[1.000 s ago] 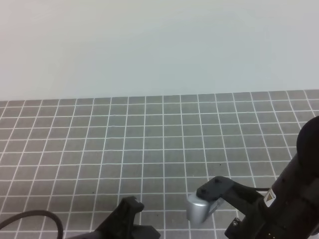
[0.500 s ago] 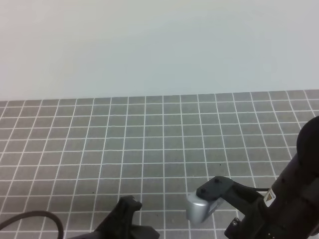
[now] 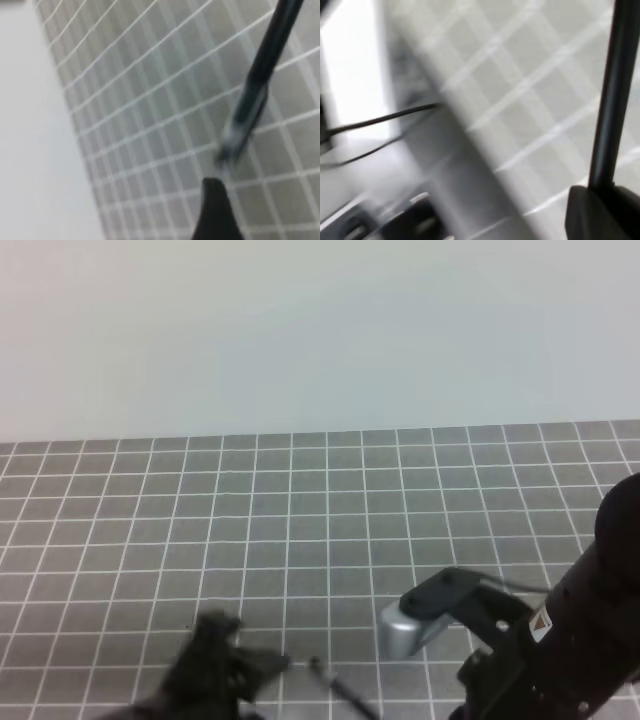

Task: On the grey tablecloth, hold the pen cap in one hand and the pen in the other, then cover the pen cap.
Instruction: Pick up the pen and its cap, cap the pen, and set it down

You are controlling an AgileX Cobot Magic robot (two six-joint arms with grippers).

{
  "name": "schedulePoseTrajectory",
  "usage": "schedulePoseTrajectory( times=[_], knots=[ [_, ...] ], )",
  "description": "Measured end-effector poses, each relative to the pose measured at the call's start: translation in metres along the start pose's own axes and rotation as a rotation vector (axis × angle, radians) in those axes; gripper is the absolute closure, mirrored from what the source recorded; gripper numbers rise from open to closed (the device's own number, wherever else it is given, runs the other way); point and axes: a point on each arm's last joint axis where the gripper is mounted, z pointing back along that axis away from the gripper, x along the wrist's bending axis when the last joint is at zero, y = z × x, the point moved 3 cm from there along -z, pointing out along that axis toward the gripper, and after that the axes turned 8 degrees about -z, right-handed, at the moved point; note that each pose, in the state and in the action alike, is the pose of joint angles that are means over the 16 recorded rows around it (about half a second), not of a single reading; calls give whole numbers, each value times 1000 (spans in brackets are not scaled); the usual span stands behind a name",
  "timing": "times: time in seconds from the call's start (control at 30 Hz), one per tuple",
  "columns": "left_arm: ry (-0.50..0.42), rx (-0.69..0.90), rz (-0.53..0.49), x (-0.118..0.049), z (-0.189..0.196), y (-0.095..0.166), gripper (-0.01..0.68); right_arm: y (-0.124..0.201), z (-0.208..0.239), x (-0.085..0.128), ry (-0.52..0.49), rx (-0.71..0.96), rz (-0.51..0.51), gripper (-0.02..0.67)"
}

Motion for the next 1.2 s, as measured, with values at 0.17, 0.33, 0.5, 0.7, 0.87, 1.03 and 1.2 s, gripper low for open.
schedulePoseTrajectory(
  times=[0.17,0.33,0.5,0.7,0.87,1.03,1.2],
  knots=[
    [-67,141,152,7,4,18,389,-13,4,-25,164,-110,-94,585],
    [-165,272,402,13,10,36,516,-28,10,-58,283,-243,-236,585],
    [-254,356,704,13,16,49,630,-37,8,-91,335,-309,-391,585],
    [-307,420,1006,9,21,57,668,-43,-9,-123,350,-268,-526,585],
    [-311,454,1155,5,23,60,672,-52,-25,-138,349,-212,-562,585],
    [-296,474,1243,2,24,60,673,-62,-36,-145,348,-178,-573,586],
    [-287,471,1329,0,23,62,673,-69,-44,-149,343,-160,-586,586]
  ],
)
